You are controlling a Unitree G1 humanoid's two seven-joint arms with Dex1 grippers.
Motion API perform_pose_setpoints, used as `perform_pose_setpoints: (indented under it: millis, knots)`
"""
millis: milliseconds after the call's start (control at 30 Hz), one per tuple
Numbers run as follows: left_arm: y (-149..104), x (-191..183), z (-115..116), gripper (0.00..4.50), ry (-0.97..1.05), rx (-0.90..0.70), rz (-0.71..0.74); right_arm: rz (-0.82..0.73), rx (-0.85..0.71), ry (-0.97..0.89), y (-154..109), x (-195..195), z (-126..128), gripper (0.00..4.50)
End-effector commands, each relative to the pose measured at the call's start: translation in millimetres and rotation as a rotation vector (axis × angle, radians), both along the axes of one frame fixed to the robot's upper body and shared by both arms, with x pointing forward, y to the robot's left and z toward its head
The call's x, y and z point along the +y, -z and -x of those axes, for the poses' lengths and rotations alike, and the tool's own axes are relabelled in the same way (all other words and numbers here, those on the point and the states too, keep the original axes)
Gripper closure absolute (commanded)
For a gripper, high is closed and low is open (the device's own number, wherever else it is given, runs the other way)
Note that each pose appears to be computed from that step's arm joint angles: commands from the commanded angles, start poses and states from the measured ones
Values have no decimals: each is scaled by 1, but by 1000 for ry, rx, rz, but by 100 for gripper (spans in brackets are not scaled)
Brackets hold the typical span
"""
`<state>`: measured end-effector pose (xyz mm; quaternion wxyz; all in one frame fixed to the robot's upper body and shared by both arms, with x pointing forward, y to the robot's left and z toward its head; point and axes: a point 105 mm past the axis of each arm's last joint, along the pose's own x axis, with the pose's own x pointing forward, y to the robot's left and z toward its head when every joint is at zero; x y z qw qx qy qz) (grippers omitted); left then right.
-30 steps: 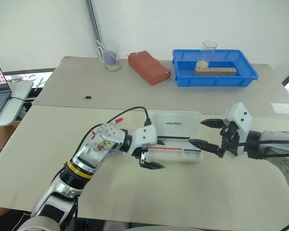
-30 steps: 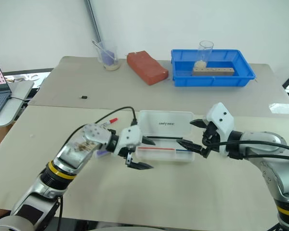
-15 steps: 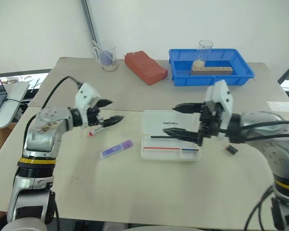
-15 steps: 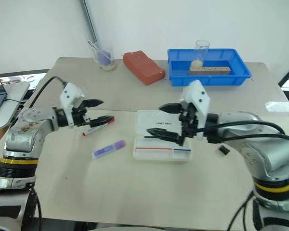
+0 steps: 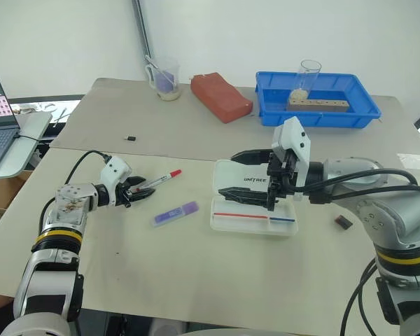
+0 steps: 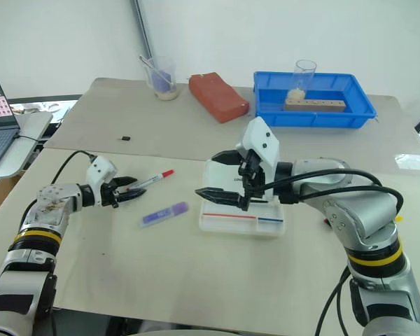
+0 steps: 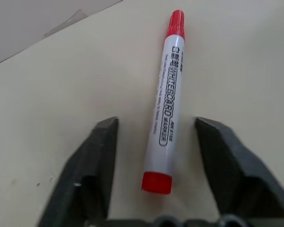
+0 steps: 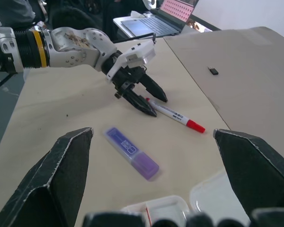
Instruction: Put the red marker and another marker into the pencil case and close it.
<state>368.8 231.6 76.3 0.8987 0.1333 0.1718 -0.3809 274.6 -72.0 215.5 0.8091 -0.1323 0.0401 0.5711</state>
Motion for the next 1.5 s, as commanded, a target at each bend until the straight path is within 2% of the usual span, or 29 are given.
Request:
perform_pose_setpoints:
  millis: [33, 67, 200, 233, 267, 333, 367, 467, 567, 767, 900, 1100, 1167, 1233, 1400, 1500]
  knots:
    - [-5, -5, -1, 382, 38, -12, -1, -17, -67, 13, -14, -5, 0, 0]
    - [-10, -5, -1, 429, 41, -27, 4, -17, -69, 21, -14, -7, 0, 0]
    - [-29, 0, -5, 430, 4, -94, 14, -9, -76, 44, -14, -12, -1, 0]
    - [-40, 3, -6, 430, -15, -134, 12, 7, -73, 62, -10, -17, -1, 0]
    - [-63, -1, -5, 430, -7, -194, 42, 41, -67, 88, -1, -27, -1, 0]
    - [-108, -25, 6, 430, 98, -294, 72, 92, -46, 131, 14, -44, 3, 0]
    - [-123, -39, 13, 430, 159, -315, 79, 104, -39, 143, 18, -49, 5, 0]
    - [-142, -91, 32, 430, 343, -318, 89, 140, -18, 176, 28, -64, 9, 0]
    - [-131, -135, 40, 430, 427, -286, 80, 173, -3, 207, 33, -78, 10, 0]
    - [-76, -196, 58, 430, 619, -198, -15, 180, 43, 215, 36, -84, 22, 0]
    - [-42, -210, 56, 430, 694, -207, -161, 147, 40, 273, 38, -85, 21, 0]
    - [-31, -217, 49, 430, 713, -199, -189, 140, 46, 323, 47, -85, 23, 0]
    - [-33, -218, 49, 326, 718, -209, -170, 137, 44, 331, 47, -84, 23, 0]
    - [-37, -218, 48, 249, 711, -219, -152, 134, 43, 332, 47, -83, 24, 0]
    - [-57, -208, 48, 5, 668, -253, -98, 125, 37, 320, 44, -79, 21, 0]
    - [-74, -183, 50, 5, 592, -270, -71, 121, 32, 282, 40, -75, 18, 0]
